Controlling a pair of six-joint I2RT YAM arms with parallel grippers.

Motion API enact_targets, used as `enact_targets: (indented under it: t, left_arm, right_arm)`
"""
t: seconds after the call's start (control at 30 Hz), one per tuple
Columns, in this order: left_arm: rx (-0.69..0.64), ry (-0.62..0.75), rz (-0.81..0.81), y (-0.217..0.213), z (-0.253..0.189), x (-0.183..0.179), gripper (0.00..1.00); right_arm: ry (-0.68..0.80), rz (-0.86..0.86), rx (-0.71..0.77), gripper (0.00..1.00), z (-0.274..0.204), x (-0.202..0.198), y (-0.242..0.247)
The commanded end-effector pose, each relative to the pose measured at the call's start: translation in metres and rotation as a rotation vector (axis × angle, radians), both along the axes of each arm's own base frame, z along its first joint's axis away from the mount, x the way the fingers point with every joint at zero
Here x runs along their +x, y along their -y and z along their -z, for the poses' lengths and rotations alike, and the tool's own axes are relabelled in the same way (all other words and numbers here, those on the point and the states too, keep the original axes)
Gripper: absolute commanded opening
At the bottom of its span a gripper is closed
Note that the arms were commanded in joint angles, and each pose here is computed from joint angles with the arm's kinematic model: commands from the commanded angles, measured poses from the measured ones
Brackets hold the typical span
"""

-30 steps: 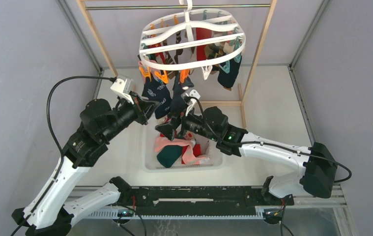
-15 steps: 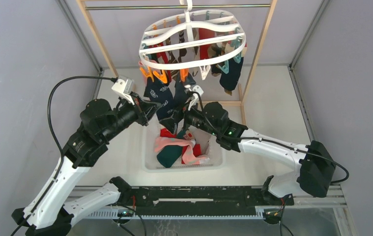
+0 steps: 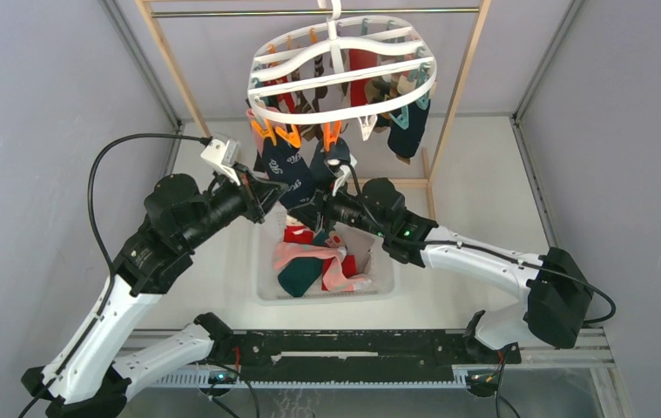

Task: Remove the socks clipped to the hanger
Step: Remove the sock from the hanger.

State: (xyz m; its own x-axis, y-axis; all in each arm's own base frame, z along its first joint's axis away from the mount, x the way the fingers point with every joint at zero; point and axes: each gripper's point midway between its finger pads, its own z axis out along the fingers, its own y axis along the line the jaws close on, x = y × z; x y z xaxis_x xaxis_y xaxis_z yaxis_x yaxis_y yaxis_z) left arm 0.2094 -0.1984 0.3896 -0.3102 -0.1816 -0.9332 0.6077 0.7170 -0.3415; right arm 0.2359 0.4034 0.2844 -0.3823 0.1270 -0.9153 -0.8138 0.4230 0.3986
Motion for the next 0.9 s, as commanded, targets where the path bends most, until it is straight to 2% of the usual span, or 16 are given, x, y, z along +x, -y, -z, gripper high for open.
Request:
enact_targets:
  t: [0.0,0.03,0.13,0.23,0.33,0.57,0.67,0.73,0.87]
  left_arm:
    - [-0.021,0.019,-0.011,0.001,-0.003,0.003,0.02]
    - [-0.02,0.019,-0.015,0.0,-0.003,0.004,0.03]
    - [-0.016,0.022,-0.028,-0.001,-0.003,0.006,0.07]
    - [-0.01,0.026,-0.04,-0.002,-0.003,0.008,0.1]
    - [-0.005,0.031,-0.053,-0.004,-0.004,0.011,0.21]
    - [-0.006,0.066,-0.112,-0.013,-0.022,0.017,0.52]
    - [-0.014,0.082,-0.123,-0.014,-0.035,0.019,0.61]
    - [-0.013,0.086,-0.129,-0.014,-0.041,0.021,0.75]
    - [-0.02,0.101,-0.143,-0.015,-0.052,0.024,0.87]
  right_arm:
    - [0.065,-0.056,0.088,0.29,-0.042,-0.007,-0.004]
    - [0.061,-0.056,0.086,0.21,-0.041,-0.008,-0.004]
    - [0.052,-0.061,0.083,0.14,-0.04,-0.01,-0.003]
    - [0.046,-0.063,0.085,0.0,-0.039,-0.012,-0.001]
    - [0.04,-0.067,0.083,0.0,-0.038,-0.014,0.001]
    - [0.034,-0.074,0.074,0.0,-0.033,-0.018,0.004]
    - [0.031,-0.079,0.07,0.0,-0.031,-0.018,0.003]
    - [0.029,-0.081,0.068,0.0,-0.03,-0.019,0.002]
    - [0.023,-0.086,0.062,0.0,-0.027,-0.019,0.002]
